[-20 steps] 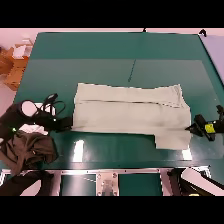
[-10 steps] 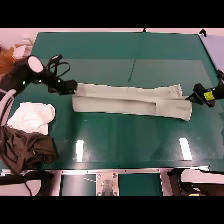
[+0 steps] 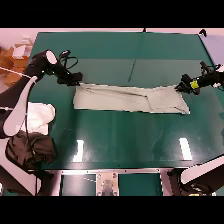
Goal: Fold the shirts.
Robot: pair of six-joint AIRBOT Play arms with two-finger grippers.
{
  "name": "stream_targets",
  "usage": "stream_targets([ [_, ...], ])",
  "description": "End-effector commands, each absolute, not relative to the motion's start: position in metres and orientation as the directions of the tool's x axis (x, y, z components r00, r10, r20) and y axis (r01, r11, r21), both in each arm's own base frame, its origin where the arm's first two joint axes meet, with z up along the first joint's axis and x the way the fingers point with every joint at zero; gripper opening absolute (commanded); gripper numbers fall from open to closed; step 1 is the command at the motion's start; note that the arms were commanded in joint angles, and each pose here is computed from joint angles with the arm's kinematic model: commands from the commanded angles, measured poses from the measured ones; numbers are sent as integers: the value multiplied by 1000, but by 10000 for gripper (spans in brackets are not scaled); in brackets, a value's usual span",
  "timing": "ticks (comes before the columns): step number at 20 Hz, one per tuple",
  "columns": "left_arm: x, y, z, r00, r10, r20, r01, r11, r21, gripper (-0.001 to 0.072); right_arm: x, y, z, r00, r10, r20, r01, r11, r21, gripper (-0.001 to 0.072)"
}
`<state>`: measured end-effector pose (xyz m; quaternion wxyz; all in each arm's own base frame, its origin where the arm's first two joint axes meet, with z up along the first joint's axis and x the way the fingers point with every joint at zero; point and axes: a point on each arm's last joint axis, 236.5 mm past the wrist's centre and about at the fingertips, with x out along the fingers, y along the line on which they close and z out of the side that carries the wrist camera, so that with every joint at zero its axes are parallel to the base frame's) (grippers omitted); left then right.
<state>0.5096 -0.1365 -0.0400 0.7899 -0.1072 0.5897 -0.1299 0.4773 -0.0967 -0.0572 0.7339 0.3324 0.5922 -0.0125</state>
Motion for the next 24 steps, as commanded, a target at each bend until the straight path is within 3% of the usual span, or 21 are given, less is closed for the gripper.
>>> stream_targets([
  [1, 552, -142, -29, 416, -354, -838, 68, 931, -359, 720, 503, -100, -58, 351, 368, -861, 398, 773, 493, 388],
  [2, 565, -138, -12, 466, -347, -814, 68, 931, -358, 673, 509, -110, -47, 379, 352, -856, 392, 777, 493, 451],
  [6, 572, -102, 33, 477, -343, -809, 26, 926, -377, 672, 495, -155, -11, 388, 330, -860, 345, 814, 468, 571],
  [13, 534, -91, 33, 320, -404, -857, -25, 901, -434, 668, 435, -159, -73, 193, 520, -832, 315, 770, 555, 572],
  [15, 531, -112, 43, 308, -491, -815, -3, 856, -517, 438, 427, -153, -86, 163, 591, -790, 308, 730, 610, 601],
  [18, 533, -139, 62, 313, -605, -732, 60, 782, -621, 430, 417, -139, -105, 111, 681, -724, 291, 674, 679, 651],
  [19, 533, -144, 66, 313, -627, -714, 69, 764, -641, 293, 421, -129, -105, 126, 725, -677, 269, 632, 727, 654],
  [20, 532, -148, 70, 310, -643, -700, 92, 753, -651, 21, 429, -120, -102, 153, 758, -634, 245, 592, 767, 654],
  [21, 532, -151, 71, 309, -652, -692, 94, 745, -660, 24, 436, -114, -98, 177, 782, -598, 229, 558, 797, 654],
  [24, 532, -151, 72, 310, -653, -691, 91, 744, -662, 24, 440, -109, -99, 179, 783, -596, 216, 560, 800, 654],
])
